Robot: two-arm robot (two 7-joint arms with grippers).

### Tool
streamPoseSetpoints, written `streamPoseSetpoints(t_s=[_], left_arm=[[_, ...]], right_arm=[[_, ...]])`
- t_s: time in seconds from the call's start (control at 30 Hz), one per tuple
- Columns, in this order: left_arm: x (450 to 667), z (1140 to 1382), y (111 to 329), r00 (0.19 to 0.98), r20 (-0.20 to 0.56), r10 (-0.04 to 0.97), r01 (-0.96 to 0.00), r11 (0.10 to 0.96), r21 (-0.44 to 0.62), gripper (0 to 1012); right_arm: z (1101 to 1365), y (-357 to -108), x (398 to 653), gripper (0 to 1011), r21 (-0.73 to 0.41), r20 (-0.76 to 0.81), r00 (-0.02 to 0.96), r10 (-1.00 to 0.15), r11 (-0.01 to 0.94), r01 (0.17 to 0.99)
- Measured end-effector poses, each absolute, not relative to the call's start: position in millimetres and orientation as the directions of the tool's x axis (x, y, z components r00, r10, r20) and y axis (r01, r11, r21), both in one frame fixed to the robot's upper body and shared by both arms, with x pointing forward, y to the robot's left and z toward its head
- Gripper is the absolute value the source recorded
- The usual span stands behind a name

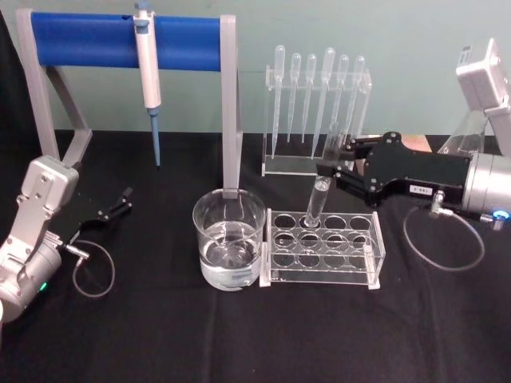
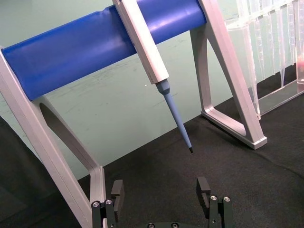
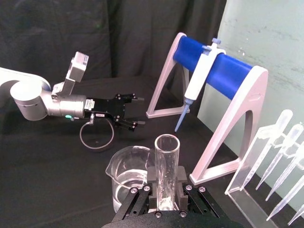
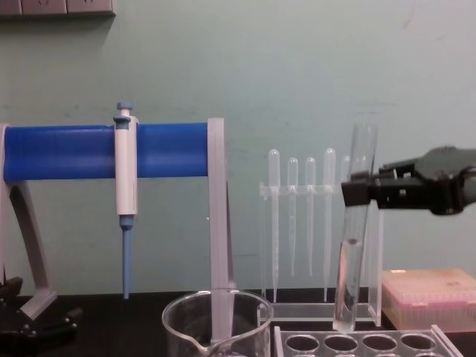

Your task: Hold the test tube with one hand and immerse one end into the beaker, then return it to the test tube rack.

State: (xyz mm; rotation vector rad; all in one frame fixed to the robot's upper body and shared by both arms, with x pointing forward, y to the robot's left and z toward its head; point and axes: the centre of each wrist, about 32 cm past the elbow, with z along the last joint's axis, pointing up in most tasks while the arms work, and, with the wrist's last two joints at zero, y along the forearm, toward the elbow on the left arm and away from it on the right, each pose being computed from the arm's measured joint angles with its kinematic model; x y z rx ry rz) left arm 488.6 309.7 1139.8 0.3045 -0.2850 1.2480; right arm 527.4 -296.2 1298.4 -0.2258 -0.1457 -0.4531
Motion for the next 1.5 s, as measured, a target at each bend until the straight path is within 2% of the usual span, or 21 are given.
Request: streamPoseSetpoints(t_s=[0.33,1.5], left_arm=[[488.6,1139.8,309.7,0.292,0.374,0.88,-0.955,0.287,0.07,1000],[488.6,1139.8,309.7,0.292,0.374,0.88,-0.955,0.287,0.07,1000]], right_arm=[[1312.9,-296.2,528.8,241,-0.181,0.189,0.89,-0.415,0.876,0.446],[1313.6,-296.6,528.6,241,-0.178,0.185,0.89,-0.418,0.876,0.448]])
